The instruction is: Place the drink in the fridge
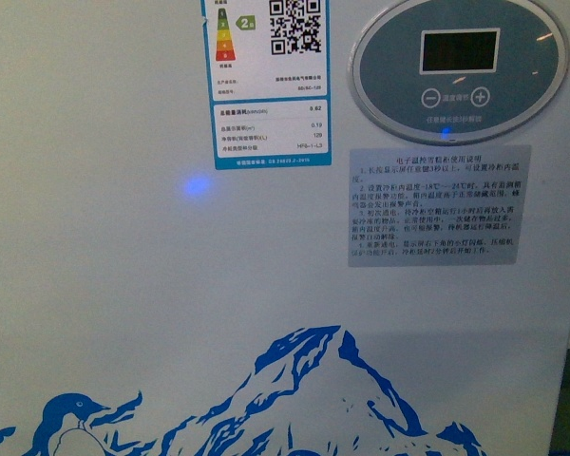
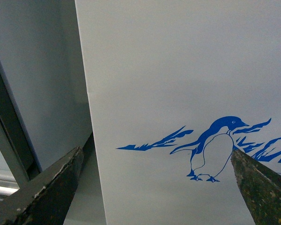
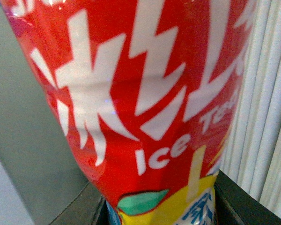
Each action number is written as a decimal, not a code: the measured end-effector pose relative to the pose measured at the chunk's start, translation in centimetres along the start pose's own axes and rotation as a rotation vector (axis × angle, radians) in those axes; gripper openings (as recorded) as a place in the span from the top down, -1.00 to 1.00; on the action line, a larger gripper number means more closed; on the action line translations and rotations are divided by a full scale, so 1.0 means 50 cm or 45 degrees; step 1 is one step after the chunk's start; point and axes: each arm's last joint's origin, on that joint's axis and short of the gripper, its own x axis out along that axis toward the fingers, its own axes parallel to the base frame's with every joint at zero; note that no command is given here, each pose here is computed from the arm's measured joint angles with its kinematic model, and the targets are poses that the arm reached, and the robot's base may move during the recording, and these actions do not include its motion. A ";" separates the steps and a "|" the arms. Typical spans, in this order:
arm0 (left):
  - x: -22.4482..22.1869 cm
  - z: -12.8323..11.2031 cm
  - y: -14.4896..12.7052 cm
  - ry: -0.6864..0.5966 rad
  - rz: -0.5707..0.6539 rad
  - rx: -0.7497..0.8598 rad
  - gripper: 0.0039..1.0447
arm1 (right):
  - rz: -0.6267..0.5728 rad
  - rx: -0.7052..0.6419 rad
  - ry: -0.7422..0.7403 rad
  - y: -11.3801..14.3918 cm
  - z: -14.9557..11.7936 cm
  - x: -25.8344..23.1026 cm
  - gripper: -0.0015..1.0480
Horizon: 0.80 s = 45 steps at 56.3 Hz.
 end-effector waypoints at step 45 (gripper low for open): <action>0.000 0.000 0.000 0.000 0.000 0.000 -0.85 | -0.021 -0.010 -0.034 0.002 0.000 -0.006 0.22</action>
